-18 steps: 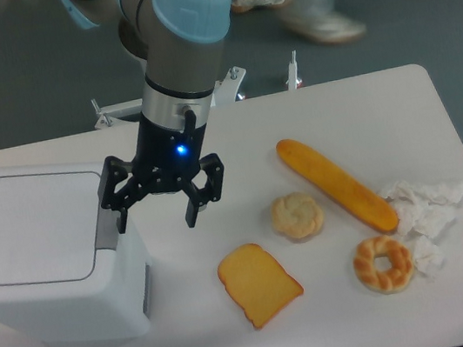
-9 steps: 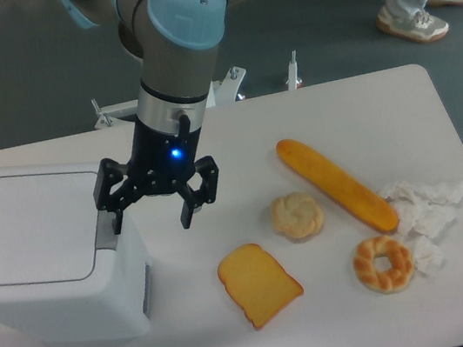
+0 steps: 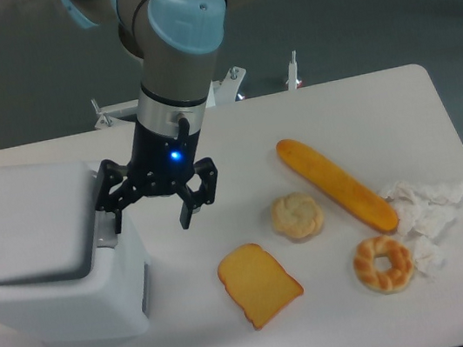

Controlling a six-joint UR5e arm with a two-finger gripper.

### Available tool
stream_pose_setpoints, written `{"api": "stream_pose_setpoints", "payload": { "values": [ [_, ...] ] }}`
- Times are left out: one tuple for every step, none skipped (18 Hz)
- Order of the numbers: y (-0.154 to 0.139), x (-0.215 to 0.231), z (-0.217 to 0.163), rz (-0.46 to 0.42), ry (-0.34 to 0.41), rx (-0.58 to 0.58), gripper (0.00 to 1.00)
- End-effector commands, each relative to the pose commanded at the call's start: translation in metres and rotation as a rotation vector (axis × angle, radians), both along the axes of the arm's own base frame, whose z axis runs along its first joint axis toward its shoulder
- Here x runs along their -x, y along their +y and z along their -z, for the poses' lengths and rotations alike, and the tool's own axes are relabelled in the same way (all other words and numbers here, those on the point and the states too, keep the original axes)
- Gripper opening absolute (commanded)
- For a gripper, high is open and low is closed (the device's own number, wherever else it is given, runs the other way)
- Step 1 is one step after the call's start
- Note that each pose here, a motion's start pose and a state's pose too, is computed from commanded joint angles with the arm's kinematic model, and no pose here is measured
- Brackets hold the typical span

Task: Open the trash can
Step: 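Lower the gripper onto the lid edge and push it open, then lift the gripper away from the open trash can toward the baguette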

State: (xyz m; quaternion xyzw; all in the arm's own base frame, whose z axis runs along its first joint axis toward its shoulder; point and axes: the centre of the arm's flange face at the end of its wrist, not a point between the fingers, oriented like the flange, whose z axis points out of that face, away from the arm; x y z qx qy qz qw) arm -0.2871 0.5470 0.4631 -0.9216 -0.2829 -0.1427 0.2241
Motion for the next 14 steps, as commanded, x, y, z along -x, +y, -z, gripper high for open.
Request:
{"api": "stream_pose_setpoints", "payload": {
  "values": [
    [0.000,0.000,0.000,0.000,0.000,0.000,1.00],
    [0.000,0.001,0.000,-0.002,0.000,0.000,1.00],
    [-0.001,0.001,-0.001,-0.002,0.001,-0.001,1.00],
    [-0.001,0.001,-0.002,-0.001,0.001,-0.003,1.00],
    [0.000,0.001,-0.003,-0.001,0.002,-0.004,1.00],
    [-0.001,0.001,-0.005,-0.001,0.005,-0.008,1.00],
    [-0.001,0.000,-0.007,-0.001,0.009,-0.011,1.00],
    [0.000,0.002,-0.012,-0.003,0.016,-0.016,1.00],
    [0.001,0.003,-0.015,-0.003,0.021,-0.022,1.00],
    [-0.001,0.009,-0.020,-0.008,0.035,-0.033,1.00],
    [-0.004,0.015,-0.023,-0.007,0.052,-0.044,1.00],
    [-0.010,0.026,-0.027,-0.009,0.073,-0.055,1.00],
    [-0.014,0.033,-0.029,-0.002,0.091,-0.062,1.00],
    [-0.018,0.040,-0.033,0.009,0.109,-0.068,1.00]
  ]
}}
